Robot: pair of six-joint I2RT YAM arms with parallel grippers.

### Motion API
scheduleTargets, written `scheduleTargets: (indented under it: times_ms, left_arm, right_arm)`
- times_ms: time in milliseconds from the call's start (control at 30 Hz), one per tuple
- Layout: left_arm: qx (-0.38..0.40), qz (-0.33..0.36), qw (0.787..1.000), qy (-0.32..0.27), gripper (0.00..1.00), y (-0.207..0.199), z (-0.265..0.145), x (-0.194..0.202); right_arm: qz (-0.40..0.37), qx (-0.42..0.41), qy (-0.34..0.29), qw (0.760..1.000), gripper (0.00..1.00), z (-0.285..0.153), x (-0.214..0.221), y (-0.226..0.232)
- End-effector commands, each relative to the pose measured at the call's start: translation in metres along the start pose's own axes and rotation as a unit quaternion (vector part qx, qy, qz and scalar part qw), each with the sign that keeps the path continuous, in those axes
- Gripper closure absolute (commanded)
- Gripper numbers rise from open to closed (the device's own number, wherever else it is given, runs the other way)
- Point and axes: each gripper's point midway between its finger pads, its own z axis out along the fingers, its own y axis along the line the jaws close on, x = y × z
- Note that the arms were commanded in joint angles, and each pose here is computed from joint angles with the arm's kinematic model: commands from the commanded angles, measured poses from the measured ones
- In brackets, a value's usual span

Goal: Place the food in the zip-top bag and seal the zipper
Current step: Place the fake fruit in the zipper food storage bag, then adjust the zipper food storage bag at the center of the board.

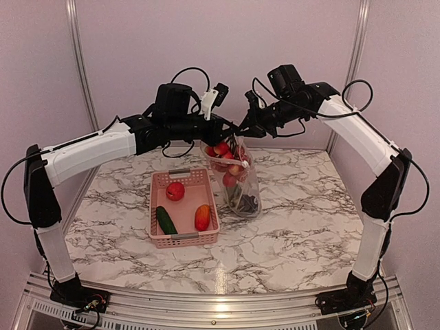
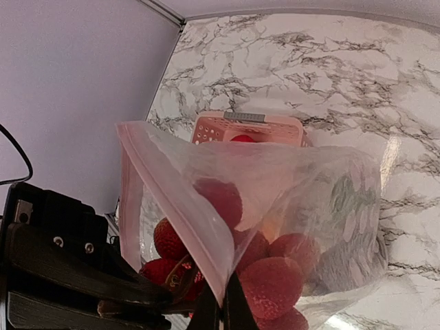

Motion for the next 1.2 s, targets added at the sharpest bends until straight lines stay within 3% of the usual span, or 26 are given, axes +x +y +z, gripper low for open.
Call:
scheduleTargets:
  times_ms: [0, 100, 167, 267, 400, 500, 633, 767, 933, 1167]
  left_arm:
    - [-0.077, -0.031, 0.996, -0.036, 1.0, 0.033, 0.0, -0.014]
    - [-0.144, -0.079, 0.985, -0.044, 0.99, 0.058, 0.001, -0.015]
    - [-0.187, -0.121, 0.974, -0.044, 0.92, 0.075, 0.002, -0.009]
    - [-0.204, -0.169, 0.963, -0.05, 0.71, 0.079, 0.003, -0.005]
    - [-0.202, -0.179, 0.961, -0.067, 0.32, 0.069, -0.008, -0.025]
    - [-0.164, -0.175, 0.964, -0.118, 0.21, 0.051, -0.031, -0.06]
    - [-0.153, -0.179, 0.957, -0.167, 0.2, 0.041, -0.064, -0.085]
    - [-0.204, -0.215, 0.949, -0.11, 0.29, 0.051, -0.082, -0.061]
    - [-0.299, -0.269, 0.915, -0.023, 0.37, 0.073, -0.107, 0.011]
    - [-0.228, -0.283, 0.931, 0.039, 0.42, 0.049, -0.088, 0.038]
  right_arm:
    - [-0.006, -0.011, -0.021, 1.0, 1.0, -0.017, -0.005, 0.014]
    - [-0.006, -0.011, -0.023, 1.0, 1.0, -0.019, -0.005, 0.014]
    - [-0.006, -0.01, -0.025, 1.0, 1.0, -0.019, -0.005, 0.014]
    - [-0.007, -0.012, -0.029, 0.999, 1.0, -0.022, -0.007, 0.017]
    - [-0.008, -0.011, -0.033, 0.999, 1.0, -0.024, -0.01, 0.016]
    - [-0.008, -0.006, -0.03, 0.999, 1.0, -0.02, -0.008, 0.011]
    - [-0.007, -0.007, -0.029, 1.0, 1.0, -0.015, -0.008, 0.008]
    - [-0.006, -0.012, -0.032, 0.999, 1.0, -0.012, -0.009, 0.009]
    - [-0.008, -0.017, -0.031, 0.999, 1.0, -0.01, -0.009, 0.012]
    - [-0.015, -0.017, -0.019, 1.0, 1.0, -0.001, -0.003, 0.013]
